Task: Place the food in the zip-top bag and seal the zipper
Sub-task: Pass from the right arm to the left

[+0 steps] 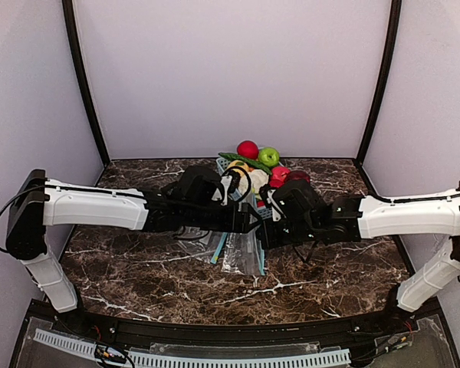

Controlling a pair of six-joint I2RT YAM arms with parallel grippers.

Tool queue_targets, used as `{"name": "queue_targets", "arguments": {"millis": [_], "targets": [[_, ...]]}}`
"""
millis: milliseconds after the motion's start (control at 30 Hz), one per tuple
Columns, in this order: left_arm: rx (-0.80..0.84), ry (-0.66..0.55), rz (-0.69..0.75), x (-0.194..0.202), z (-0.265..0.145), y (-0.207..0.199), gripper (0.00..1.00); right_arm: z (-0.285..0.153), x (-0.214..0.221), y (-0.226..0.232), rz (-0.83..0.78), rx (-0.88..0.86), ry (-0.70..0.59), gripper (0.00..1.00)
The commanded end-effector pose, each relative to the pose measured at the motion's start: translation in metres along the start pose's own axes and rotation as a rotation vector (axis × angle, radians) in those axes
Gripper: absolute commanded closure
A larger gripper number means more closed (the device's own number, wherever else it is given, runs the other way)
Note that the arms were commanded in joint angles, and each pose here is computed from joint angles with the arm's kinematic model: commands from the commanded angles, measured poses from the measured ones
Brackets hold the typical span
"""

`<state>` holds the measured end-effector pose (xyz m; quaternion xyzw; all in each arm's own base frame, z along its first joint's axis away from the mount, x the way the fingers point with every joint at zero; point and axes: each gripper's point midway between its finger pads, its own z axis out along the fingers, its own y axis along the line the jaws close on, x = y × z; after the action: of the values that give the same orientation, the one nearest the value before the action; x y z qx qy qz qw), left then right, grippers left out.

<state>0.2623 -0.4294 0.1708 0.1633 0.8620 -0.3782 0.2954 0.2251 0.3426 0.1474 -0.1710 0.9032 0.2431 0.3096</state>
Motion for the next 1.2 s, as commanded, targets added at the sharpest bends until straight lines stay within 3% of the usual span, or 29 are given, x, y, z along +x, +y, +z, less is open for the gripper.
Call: {"name": "queue_targets", "arguments": {"millis": [0, 567, 900, 1100, 1167], "targets": [[-0.041, -0.026, 0.019, -0.013, 0.002, -0.002, 0.21, -0.001, -0.012, 0.008, -0.012, -0.004, -0.040, 1.00], [-0.215, 0.058, 0.023, 0.021, 0.001, 0.042, 0.27, -0.002, -0.013, 0.002, -0.013, 0.030, -0.051, 1.00], [-0.195, 0.109, 0.026, 0.041, 0.003, 0.032, 0.56, 0.000, -0.012, -0.009, 0.013, 0.092, -0.054, 1.00], [-0.185, 0.078, 0.029, 0.033, -0.006, 0.024, 0.92, -0.003, -0.012, -0.025, 0.028, 0.179, -0.058, 1.00], [-0.188, 0.056, 0.043, 0.026, -0.011, 0.021, 0.98, -0.008, -0.013, -0.034, 0.026, 0.232, -0.061, 1.00]]}}
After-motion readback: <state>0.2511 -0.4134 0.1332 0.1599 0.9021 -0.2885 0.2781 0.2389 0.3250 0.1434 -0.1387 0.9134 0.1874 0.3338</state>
